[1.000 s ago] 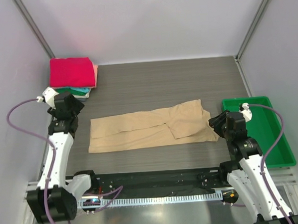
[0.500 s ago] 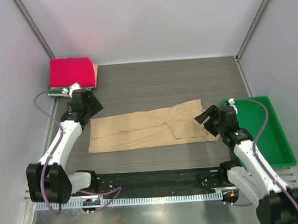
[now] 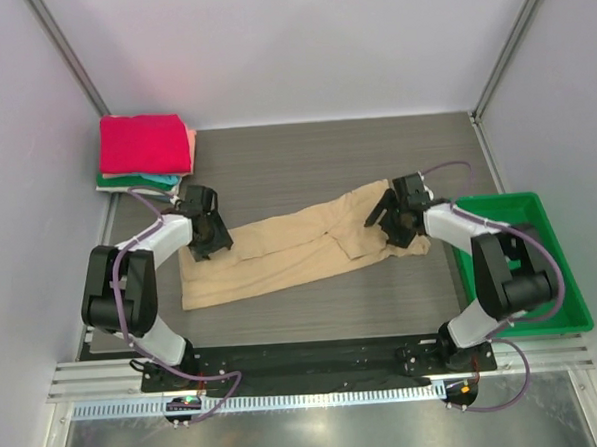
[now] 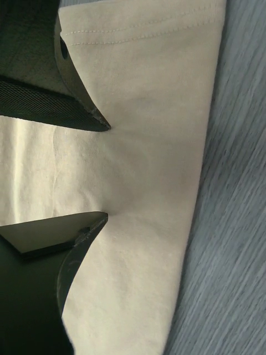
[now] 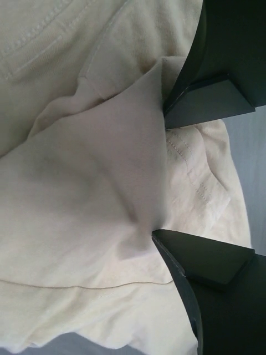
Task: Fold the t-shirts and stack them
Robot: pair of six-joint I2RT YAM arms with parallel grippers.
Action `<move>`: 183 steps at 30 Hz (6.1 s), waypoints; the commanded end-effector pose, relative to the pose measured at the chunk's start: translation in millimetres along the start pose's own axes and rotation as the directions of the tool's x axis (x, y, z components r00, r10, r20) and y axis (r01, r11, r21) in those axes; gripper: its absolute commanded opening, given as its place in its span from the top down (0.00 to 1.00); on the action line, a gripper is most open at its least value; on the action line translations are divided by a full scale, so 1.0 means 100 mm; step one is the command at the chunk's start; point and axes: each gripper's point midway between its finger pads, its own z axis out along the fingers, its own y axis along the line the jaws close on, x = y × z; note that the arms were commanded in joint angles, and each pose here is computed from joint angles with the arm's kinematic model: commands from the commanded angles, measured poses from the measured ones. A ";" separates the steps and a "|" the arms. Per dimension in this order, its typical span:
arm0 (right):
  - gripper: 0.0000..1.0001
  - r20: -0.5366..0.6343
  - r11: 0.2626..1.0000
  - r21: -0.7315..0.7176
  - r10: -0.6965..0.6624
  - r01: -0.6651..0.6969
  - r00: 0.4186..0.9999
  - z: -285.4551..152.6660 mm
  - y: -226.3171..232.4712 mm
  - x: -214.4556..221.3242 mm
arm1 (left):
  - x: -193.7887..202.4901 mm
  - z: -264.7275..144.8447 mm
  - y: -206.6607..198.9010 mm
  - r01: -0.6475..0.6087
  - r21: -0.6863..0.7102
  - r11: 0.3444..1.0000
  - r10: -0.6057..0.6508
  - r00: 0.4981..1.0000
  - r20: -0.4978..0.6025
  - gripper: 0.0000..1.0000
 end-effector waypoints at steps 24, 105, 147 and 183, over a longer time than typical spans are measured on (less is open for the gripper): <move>0.16 0.070 0.693 -0.573 -0.490 0.437 0.869 1.64 2.88 -0.80 | 2.49 -1.15 -2.15 -0.122 0.572 0.811 0.266 0.948 -0.174 0.44; 0.40 0.350 0.725 -0.556 -0.240 0.407 0.906 1.75 2.85 -2.08 | 1.70 -1.07 -0.43 0.249 0.402 0.881 -0.164 0.958 -0.234 0.89; 0.34 -0.342 0.832 -0.433 -0.508 0.347 0.791 -0.82 0.34 2.67 | 1.70 -0.78 -0.15 -0.022 0.319 0.947 0.046 0.996 -0.070 0.31; 0.99 -0.276 0.854 -0.299 -0.505 0.426 0.818 -0.71 -0.29 2.47 | 2.27 -0.78 -0.21 -0.075 0.374 0.924 0.149 0.973 -0.174 0.53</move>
